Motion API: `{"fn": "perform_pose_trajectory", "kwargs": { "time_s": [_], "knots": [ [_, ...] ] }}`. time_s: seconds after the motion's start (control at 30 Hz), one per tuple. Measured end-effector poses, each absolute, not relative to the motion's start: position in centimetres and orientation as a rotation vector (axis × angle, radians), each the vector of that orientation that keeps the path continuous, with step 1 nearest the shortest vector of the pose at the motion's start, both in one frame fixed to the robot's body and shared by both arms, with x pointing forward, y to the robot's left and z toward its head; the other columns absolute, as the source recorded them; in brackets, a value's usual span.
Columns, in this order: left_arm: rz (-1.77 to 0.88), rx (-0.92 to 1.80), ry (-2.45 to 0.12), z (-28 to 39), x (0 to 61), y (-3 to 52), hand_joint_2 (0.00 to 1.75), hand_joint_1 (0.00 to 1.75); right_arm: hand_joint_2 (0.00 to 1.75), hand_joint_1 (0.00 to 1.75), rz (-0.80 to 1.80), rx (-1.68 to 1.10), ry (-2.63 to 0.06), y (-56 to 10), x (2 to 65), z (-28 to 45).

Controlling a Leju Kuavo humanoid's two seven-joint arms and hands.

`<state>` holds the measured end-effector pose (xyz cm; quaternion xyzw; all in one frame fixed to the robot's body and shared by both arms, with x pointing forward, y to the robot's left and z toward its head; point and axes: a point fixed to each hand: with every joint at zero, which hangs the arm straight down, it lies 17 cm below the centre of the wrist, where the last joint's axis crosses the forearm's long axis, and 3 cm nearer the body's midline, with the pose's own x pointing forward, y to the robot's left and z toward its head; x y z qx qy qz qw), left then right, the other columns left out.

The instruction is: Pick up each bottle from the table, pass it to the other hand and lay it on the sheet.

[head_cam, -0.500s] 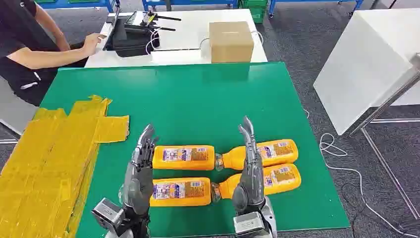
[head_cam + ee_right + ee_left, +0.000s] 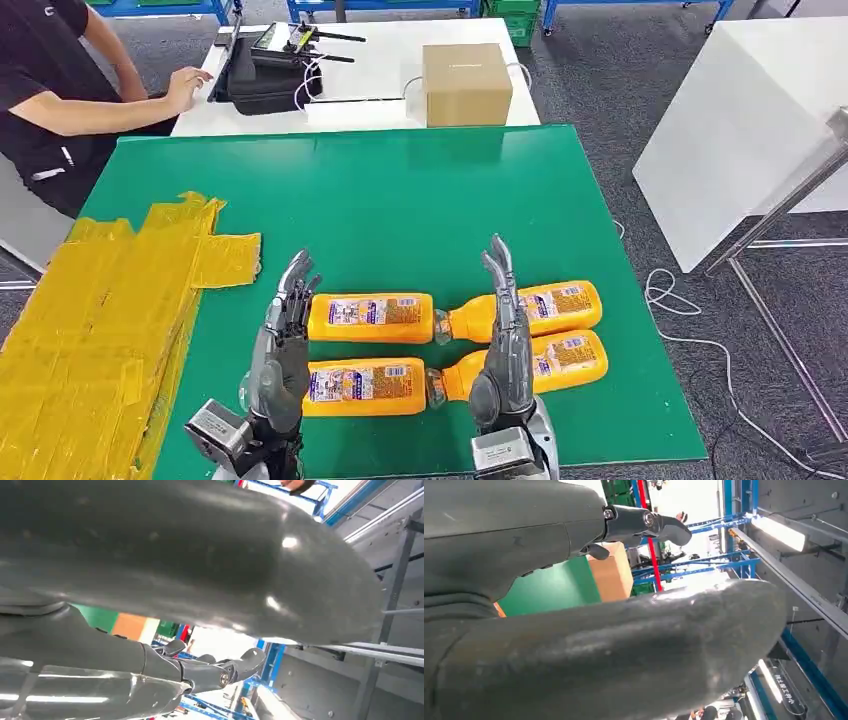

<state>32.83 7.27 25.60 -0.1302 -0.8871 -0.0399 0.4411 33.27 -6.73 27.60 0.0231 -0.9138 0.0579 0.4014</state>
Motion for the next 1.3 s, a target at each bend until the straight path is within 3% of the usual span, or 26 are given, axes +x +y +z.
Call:
{"fn": "perform_pose_trajectory", "kwargs": {
  "time_s": [0.1,0.13,0.17,0.2,0.23,0.27,0.3,0.33,0.37,1.03,1.17,1.3],
  "knots": [
    [-0.099,-0.323,-2.202,25.6,32.8,7.3,0.00,0.00,0.00,0.00,0.146,0.059,-2.310,-6.7,33.3,27.6],
    [-0.099,-0.323,-2.202,25.6,32.8,7.3,0.00,0.31,0.00,0.00,0.146,0.059,-2.310,-6.7,33.3,27.6],
    [-0.099,-0.323,-2.202,25.6,32.8,7.3,0.00,1.57,0.00,0.00,0.146,0.059,-2.310,-6.7,33.3,27.6],
    [-0.099,-0.323,-2.202,25.6,32.8,7.3,0.00,1.75,0.00,0.00,0.146,0.059,-2.310,-6.7,33.3,27.6],
    [-0.099,-0.323,-2.202,25.6,32.8,7.3,0.00,1.75,0.00,0.00,0.146,0.059,-2.310,-6.7,33.3,27.6],
    [-0.099,-0.323,-2.202,25.6,32.8,7.3,0.00,1.75,0.00,0.16,0.146,0.059,-2.310,-6.7,33.3,27.6],
    [-0.099,-0.323,-2.202,25.6,32.8,7.3,0.00,1.75,0.00,1.40,0.146,0.059,-2.310,-6.7,33.3,27.6],
    [-0.099,-0.323,-2.202,25.6,32.8,7.3,0.00,1.75,0.00,1.66,0.146,0.059,-2.310,-6.7,33.3,27.6],
    [-0.099,-0.323,-2.202,25.6,32.8,7.3,0.00,1.75,0.00,1.75,0.146,0.059,-2.310,-6.7,33.3,27.6],
    [-0.099,-0.323,-2.202,25.6,32.8,7.3,0.00,1.75,0.00,1.75,0.146,0.059,-2.310,-6.7,33.3,27.6],
    [0.016,-0.279,-2.313,27.5,33.2,9.6,0.00,1.75,0.00,1.75,0.120,0.286,-2.295,-6.1,32.9,27.5],
    [0.036,-0.256,-2.342,27.9,34.5,11.4,0.00,1.73,0.00,1.75,0.144,0.329,-2.274,-6.5,33.2,26.2]
  ]
}}
